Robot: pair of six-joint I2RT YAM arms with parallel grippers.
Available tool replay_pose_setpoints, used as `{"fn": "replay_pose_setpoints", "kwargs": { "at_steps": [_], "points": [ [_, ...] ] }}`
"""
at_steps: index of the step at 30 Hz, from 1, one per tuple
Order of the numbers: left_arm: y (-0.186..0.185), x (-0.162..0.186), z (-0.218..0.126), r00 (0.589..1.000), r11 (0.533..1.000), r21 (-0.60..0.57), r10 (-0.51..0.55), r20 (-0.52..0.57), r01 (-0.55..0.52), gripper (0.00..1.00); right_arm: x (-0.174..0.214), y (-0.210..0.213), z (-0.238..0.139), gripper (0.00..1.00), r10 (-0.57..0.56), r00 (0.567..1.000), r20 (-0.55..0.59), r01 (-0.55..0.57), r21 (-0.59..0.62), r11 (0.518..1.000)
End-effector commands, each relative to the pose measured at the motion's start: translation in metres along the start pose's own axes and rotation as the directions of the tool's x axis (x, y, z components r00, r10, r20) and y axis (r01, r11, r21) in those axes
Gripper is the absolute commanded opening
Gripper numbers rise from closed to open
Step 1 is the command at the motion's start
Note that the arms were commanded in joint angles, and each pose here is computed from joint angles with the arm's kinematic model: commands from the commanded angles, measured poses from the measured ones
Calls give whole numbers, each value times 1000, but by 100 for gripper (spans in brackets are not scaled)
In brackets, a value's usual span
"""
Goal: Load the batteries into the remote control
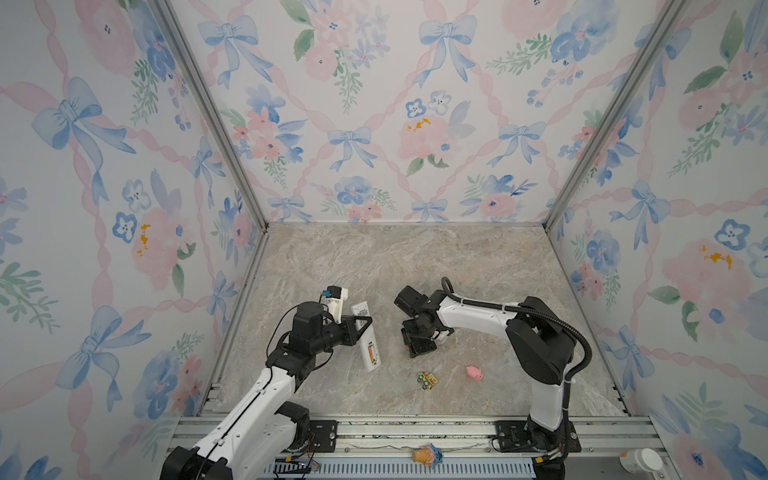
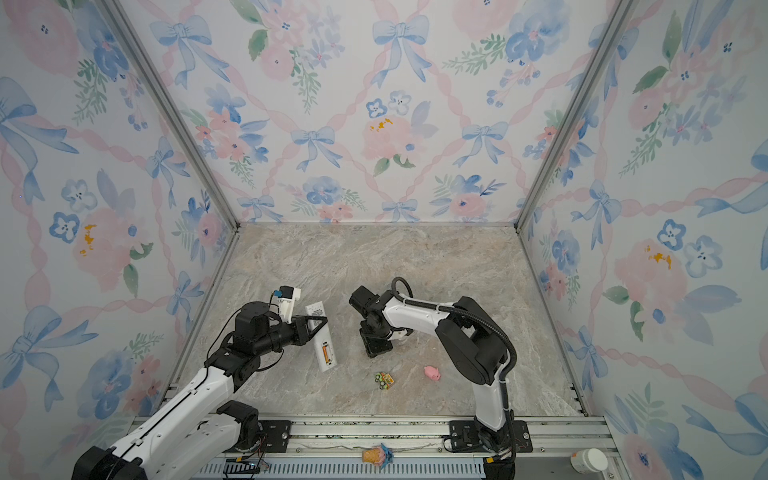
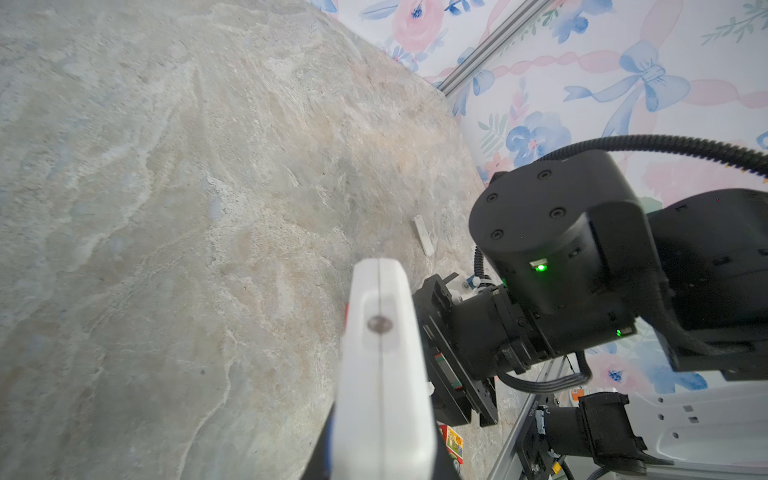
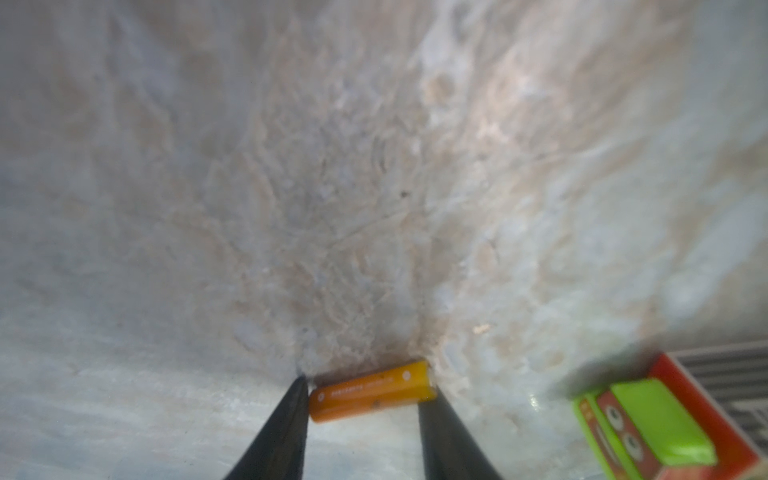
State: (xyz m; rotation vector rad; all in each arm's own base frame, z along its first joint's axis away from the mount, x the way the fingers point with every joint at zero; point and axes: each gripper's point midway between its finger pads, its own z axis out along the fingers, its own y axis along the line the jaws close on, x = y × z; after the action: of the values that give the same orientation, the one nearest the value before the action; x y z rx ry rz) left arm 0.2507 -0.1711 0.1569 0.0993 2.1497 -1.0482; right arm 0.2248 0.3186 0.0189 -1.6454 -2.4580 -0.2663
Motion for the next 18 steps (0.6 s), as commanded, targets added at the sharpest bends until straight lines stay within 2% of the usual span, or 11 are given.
{"fn": "replay_pose_setpoints", "kwargs": {
  "at_steps": [1, 7, 18],
  "points": [
    [-9, -11, -4, 998, 999, 12, 46, 32, -47, 0, -21, -15, 19, 42, 8, 996, 91, -12, 49, 999],
    [-9, -11, -4, 998, 999, 9, 49, 31, -49, 0, -27, -14, 18, 39, -22, 995, 96, 16, 64, 998],
    [-6, -10, -3, 999, 999, 3, 39, 32, -39, 0, -31, -8, 10, 34, -174, 983, 66, 164, 129, 978]
  ]
}}
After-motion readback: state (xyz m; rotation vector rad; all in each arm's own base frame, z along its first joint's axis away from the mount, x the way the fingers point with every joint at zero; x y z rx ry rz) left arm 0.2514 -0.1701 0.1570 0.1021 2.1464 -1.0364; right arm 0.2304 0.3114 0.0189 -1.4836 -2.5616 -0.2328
